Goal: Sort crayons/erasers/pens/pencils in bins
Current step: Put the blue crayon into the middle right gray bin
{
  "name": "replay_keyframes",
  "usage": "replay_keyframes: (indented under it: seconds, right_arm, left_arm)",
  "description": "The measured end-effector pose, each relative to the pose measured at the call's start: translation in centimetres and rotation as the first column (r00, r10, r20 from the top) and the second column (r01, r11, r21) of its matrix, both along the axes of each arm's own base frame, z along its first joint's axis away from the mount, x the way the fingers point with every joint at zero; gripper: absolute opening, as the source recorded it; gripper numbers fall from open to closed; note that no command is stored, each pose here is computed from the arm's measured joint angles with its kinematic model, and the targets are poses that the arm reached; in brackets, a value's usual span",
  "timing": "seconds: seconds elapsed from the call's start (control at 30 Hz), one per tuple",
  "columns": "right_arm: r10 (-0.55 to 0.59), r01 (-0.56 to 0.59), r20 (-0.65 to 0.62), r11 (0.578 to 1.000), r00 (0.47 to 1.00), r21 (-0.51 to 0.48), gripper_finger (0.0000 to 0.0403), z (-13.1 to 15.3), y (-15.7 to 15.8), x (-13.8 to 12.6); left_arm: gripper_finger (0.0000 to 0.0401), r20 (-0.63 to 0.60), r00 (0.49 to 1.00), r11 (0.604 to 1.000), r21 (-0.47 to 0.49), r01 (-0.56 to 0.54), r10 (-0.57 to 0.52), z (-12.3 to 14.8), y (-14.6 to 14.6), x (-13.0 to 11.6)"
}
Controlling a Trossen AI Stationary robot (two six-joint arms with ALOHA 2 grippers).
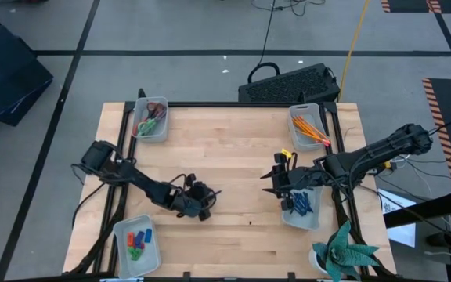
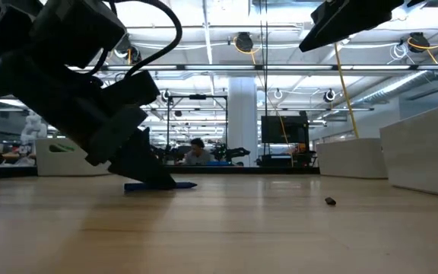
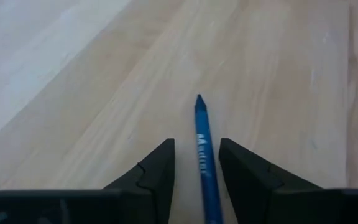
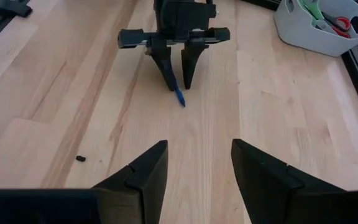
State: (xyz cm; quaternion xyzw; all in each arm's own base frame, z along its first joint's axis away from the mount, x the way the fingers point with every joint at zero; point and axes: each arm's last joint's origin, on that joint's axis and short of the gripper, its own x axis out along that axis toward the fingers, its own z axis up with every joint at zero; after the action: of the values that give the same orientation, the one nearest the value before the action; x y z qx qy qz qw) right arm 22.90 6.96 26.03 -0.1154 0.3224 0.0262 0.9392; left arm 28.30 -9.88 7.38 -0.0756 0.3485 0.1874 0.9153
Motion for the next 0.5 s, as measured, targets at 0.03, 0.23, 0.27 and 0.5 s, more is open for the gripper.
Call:
replay_keyframes:
  seconds: [0.03, 0.23, 0.27, 0.5]
  right_arm:
    - [-0.004, 0.004, 0.000, 1.000, 1.000, 0.006, 0.0169, 0.0, 0.0, 0.0]
    - [0.061, -0.061, -0.008, 0.998, 0.998, 0.023, 0.0169, 0.0, 0.5, -0.1]
    - [0.092, -0.091, -0.021, 0.995, 0.996, 0.027, 0.0169, -0.1, 0.7, -0.2]
    - [0.122, -0.118, -0.071, 0.991, 0.990, 0.056, 0.0169, -0.4, 1.0, -0.6]
  left_arm:
    - [0.0133, -0.003, 1.000, 1.000, -0.005, -0.011, 0.011, -0.1, 0.0, 0.0]
    - [0.0092, -0.002, 1.000, 1.000, 0.017, -0.018, 0.018, -0.6, -0.4, -0.2]
    - [0.0078, -0.006, 1.000, 1.000, 0.022, -0.011, 0.012, -0.7, -0.4, -0.2]
    - [0.0019, -0.008, 1.000, 1.000, 0.017, -0.004, 0.004, -0.7, -0.3, -0.1]
